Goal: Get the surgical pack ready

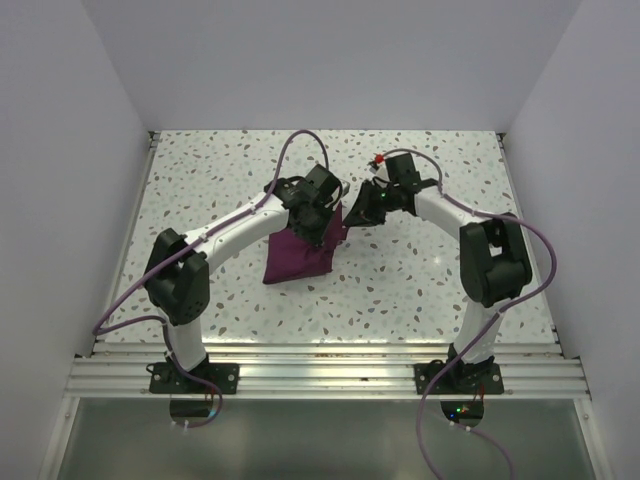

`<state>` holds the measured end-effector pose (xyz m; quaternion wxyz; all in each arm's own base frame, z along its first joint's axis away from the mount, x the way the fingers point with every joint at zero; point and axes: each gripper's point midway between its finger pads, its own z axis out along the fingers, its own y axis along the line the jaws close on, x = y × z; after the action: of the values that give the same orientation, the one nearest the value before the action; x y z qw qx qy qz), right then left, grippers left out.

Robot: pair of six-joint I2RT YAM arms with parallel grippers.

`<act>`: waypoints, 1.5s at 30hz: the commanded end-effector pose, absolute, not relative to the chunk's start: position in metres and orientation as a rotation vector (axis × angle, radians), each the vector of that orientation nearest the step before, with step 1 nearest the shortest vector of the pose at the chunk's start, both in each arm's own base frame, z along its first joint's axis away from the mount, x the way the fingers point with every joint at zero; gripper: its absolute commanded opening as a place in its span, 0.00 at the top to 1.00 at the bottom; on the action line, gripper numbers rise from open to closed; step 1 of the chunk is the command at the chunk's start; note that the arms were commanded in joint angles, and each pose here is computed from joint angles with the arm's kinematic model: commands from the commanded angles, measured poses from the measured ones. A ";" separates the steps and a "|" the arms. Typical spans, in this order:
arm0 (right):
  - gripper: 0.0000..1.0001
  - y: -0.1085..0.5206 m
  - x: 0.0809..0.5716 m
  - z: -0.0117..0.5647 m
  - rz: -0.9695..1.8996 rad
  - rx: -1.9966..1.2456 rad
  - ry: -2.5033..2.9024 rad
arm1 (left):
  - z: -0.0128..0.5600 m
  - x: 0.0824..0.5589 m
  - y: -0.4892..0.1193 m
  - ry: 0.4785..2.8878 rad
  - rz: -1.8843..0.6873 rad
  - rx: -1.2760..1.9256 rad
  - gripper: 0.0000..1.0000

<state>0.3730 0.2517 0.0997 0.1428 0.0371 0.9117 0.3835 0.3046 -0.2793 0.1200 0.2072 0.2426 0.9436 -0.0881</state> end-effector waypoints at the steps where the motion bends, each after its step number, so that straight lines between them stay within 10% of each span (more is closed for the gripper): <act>1: 0.85 0.255 0.378 0.124 1.122 0.059 2.565 | 0.147 0.320 -0.295 2.511 -0.335 0.675 1.00; 15: 0.87 0.363 0.334 0.071 1.460 0.056 2.587 | 0.156 0.325 -0.312 2.494 -0.408 0.683 1.00; 32: 0.87 0.244 0.379 0.092 1.249 0.168 2.563 | 0.145 0.319 -0.288 2.529 -0.379 0.654 1.00; 45: 0.89 0.313 0.412 0.088 1.398 0.252 2.466 | 0.153 0.319 -0.303 2.505 -0.456 0.668 1.00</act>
<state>0.3973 0.2830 0.0792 0.1289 0.0859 0.8744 0.4598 0.3056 -0.2829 0.1144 0.1960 0.2377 0.9436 -0.1211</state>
